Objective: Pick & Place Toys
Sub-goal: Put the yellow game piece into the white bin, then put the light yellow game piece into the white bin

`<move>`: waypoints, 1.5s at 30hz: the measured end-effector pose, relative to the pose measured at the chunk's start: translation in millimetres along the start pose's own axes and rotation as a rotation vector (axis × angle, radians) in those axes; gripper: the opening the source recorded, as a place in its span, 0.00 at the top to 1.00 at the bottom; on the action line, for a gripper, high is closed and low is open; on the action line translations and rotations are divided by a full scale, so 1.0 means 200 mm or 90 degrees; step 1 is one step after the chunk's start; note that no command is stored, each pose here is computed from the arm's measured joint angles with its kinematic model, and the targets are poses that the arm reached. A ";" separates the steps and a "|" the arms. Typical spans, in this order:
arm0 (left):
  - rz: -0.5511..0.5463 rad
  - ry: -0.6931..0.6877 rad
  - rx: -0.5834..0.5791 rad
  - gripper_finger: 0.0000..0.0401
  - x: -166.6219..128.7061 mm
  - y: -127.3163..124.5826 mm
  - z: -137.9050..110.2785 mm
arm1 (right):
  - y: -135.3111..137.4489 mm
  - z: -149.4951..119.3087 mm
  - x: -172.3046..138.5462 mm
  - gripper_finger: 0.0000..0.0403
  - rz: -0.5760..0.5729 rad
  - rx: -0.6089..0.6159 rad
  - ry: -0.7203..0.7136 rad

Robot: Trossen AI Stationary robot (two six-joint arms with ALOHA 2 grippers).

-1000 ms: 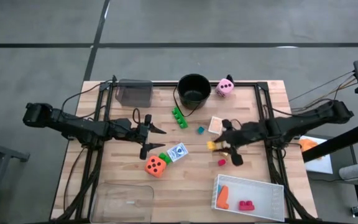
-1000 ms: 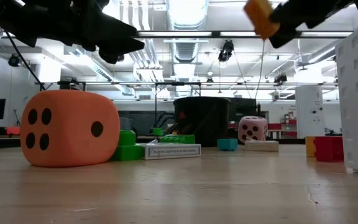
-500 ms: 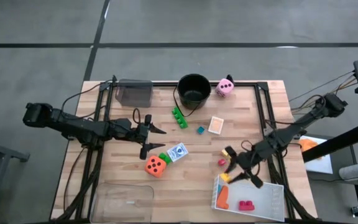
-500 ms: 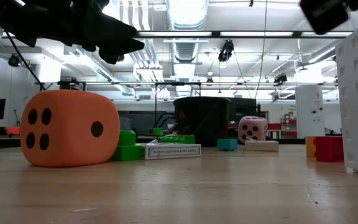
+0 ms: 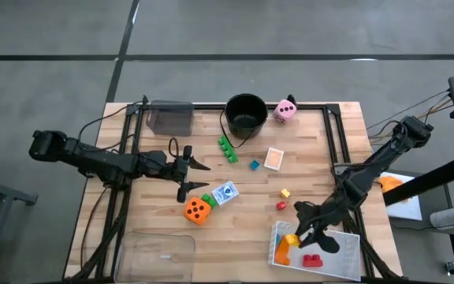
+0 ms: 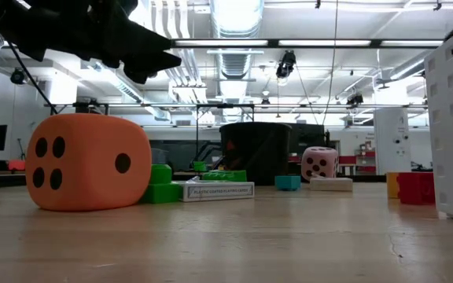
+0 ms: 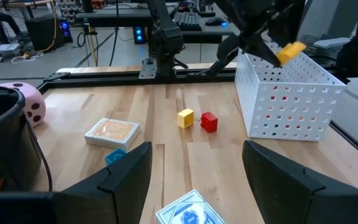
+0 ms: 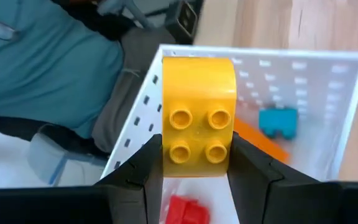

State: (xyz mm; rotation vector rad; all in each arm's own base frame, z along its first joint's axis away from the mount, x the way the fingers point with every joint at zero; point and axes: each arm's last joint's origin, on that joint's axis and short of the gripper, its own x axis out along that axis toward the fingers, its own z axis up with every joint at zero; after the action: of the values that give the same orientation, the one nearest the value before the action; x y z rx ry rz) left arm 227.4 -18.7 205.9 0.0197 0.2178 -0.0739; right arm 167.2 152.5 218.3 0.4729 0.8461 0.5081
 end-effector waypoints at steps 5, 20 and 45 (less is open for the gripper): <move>0.001 -0.002 -0.002 0.37 0.00 0.00 0.00 | 0.03 0.01 0.04 0.65 -0.031 0.051 0.038; 0.001 -0.003 -0.002 0.37 0.00 0.00 0.00 | 0.13 0.09 0.11 0.27 -0.139 0.112 0.128; 0.001 -0.008 -0.002 0.37 0.00 0.00 0.01 | 0.51 0.39 0.08 0.26 -0.358 -0.266 -0.110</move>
State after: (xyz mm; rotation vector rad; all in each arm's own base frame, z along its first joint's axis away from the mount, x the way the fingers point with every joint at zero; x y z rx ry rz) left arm 227.6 -18.7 207.0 0.0157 0.2055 -0.0717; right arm 214.1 227.5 312.2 -0.1113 0.6450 0.1116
